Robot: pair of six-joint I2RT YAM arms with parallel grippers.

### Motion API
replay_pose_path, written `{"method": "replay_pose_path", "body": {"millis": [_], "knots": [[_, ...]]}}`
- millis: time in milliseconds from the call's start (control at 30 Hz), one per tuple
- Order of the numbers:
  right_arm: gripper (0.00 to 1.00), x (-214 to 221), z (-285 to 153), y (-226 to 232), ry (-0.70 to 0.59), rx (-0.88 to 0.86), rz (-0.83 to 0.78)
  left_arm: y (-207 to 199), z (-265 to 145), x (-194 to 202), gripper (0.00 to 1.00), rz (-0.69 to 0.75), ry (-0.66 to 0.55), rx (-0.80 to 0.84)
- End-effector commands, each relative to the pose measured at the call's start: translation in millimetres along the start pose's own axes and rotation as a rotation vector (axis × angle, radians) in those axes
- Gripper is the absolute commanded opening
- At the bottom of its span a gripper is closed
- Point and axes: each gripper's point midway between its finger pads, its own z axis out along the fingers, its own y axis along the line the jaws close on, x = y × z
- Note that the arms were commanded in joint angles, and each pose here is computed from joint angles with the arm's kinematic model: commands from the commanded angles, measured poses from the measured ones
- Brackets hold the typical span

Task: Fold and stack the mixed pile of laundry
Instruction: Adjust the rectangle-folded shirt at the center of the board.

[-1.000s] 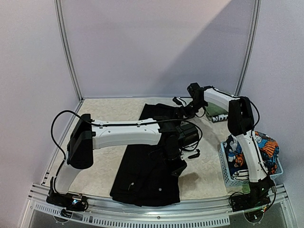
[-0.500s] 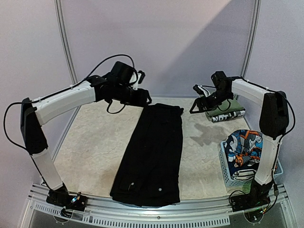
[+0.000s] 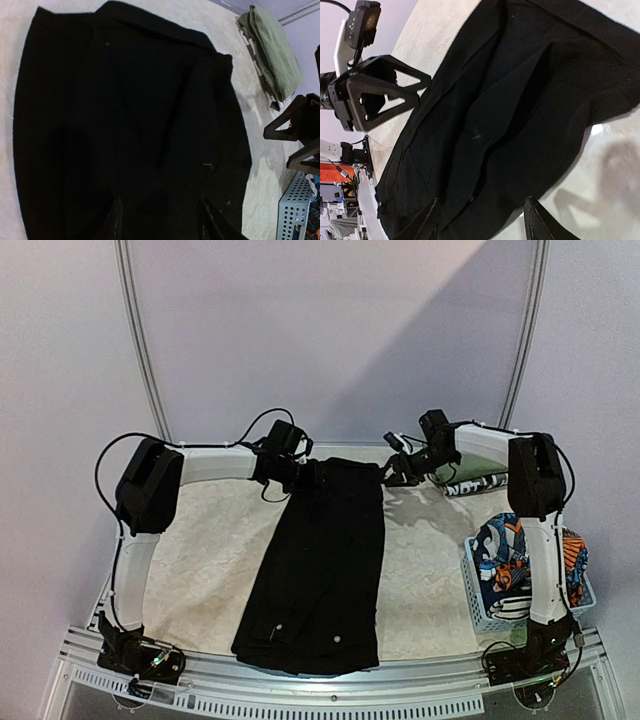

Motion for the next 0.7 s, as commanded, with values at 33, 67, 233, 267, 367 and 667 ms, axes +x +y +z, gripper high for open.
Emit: {"method": "replay_pose_path", "body": {"millis": [33,67,233,267,367,667], "knots": [[0.52,-22.6,35.6,-22.9,-0.044,-0.031,0.101,10.6,16.9,-27.3,0.51,-0.123,-0.055,0.081],[0.52,-24.9,41.2,-28.0,-0.052,-0.036,0.123,17.6,21.2,-27.3,0.51,-0.146,-0.056,0.08],[0.56,-20.5,57.2,-55.9,-0.052,0.033,0.234,46.4,40.0,-24.8,0.5,-0.268,-0.047,0.103],[0.58,-18.0,57.1,-64.3,-0.052,0.074,0.256,50.8,42.6,-23.2,0.5,-0.285,-0.044,0.099],[0.6,-18.3,55.9,-78.6,-0.058,0.152,0.28,64.0,43.0,-20.2,0.49,-0.322,-0.047,0.061],[0.66,-50.1,71.2,-105.1,-0.135,0.191,0.259,91.8,35.3,-27.5,0.49,-0.348,-0.095,-0.003]]}}
